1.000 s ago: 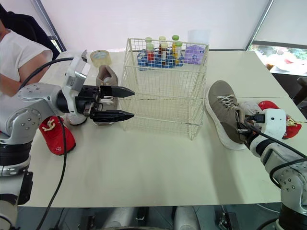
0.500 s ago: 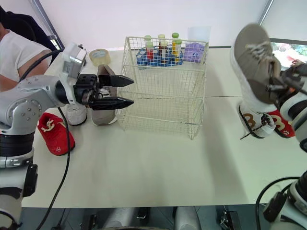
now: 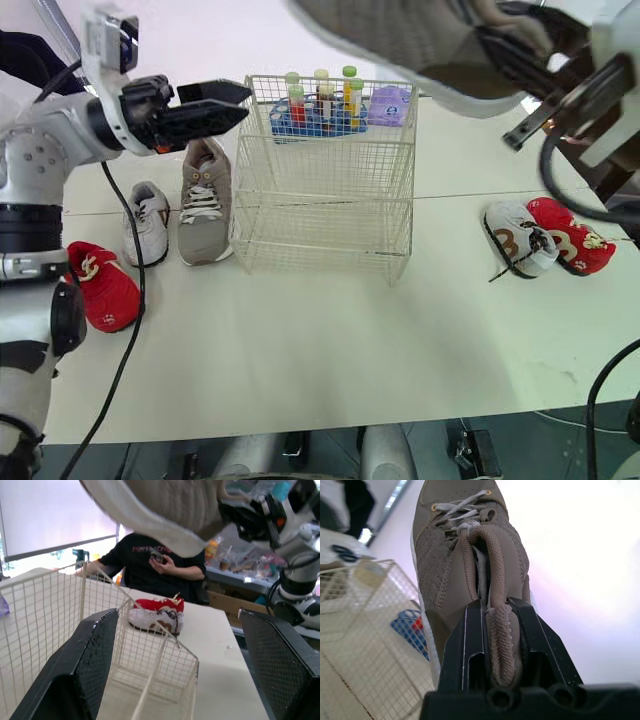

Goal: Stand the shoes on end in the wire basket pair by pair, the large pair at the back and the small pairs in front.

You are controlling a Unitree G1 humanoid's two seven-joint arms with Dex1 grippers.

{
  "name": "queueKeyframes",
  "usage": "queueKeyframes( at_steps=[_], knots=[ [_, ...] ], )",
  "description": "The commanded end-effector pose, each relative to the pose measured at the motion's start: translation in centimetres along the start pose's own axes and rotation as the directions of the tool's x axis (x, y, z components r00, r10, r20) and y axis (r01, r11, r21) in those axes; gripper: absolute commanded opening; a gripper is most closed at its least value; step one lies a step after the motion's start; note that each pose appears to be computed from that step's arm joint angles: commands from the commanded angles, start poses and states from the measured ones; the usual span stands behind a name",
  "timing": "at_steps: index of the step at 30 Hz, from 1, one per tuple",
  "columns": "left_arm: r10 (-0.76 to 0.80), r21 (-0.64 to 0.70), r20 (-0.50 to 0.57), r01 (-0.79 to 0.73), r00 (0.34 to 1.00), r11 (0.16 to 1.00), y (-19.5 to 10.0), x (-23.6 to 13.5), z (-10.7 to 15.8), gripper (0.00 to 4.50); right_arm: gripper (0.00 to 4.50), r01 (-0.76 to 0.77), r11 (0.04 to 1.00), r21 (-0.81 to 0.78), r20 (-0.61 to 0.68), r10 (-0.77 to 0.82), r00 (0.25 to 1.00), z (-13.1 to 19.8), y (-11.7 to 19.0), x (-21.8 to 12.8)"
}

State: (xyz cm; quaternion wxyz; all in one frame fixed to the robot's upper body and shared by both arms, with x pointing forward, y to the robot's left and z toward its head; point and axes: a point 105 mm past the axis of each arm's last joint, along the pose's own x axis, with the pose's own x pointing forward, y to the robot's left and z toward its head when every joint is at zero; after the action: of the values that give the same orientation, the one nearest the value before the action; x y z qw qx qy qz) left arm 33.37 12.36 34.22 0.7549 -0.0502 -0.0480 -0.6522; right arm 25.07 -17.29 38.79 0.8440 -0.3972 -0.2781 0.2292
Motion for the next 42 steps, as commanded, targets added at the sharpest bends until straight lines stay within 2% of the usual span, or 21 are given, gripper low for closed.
queueKeyframes(
  at_steps=[1, 9, 14, 20, 24, 30, 40, 42],
  knots=[
    [-0.014, 0.026, -0.001, 0.014, 1.0, 1.0, -0.4, -0.3, 1.4, 3.96, 0.13, -0.037, 0.962, -0.269, 0.061, 0.055, 0.997, 0.8, 1.0, 0.3],
    [0.018, 0.051, -0.01, -0.017, 1.0, 0.999, -0.3, -0.9, 1.6, 3.96, 0.13, -0.089, 0.899, -0.43, 0.114, 0.152, 0.982, 0.5, 2.1, 0.6],
    [0.062, 0.065, -0.018, -0.061, 0.998, 0.996, 0.4, -1.7, 1.8, 3.96, 0.13, -0.066, 0.906, -0.417, 0.176, 0.152, 0.973, 1.3, 1.6, 0.5],
    [0.131, 0.093, -0.076, -0.124, 0.989, 0.988, 1.3, -3.5, 1.0, 3.96, 0.13, -0.032, 0.918, -0.395, 0.188, 0.114, 0.976, 2.1, 0.0, 0.5],
    [0.129, 0.105, -0.046, -0.124, 0.991, 0.987, 1.3, -3.4, 1.7, 3.96, 0.13, -0.108, 0.913, -0.394, 0.169, 0.187, 0.968, 1.9, 1.5, 0.6],
    [0.032, 0.082, -0.03, -0.029, 0.999, 0.996, 0.0, -2.3, 2.5, 3.96, 0.13, -0.148, 0.903, -0.404, 0.163, 0.231, 0.959, 1.6, 2.9, 1.2],
    [0.071, 0.09, -0.025, -0.068, 0.997, 0.994, 1.0, -2.0, 2.4, 3.96, 0.13, -0.184, 0.876, -0.446, 0.162, 0.281, 0.946, 1.8, 3.9, 1.2],
    [0.082, 0.095, -0.027, -0.079, 0.996, 0.992, 1.2, -2.1, 2.4, 3.43, 0.13, -0.187, 0.874, -0.449, 0.159, 0.284, 0.946, 1.7, 3.9, 1.2]
  ],
)
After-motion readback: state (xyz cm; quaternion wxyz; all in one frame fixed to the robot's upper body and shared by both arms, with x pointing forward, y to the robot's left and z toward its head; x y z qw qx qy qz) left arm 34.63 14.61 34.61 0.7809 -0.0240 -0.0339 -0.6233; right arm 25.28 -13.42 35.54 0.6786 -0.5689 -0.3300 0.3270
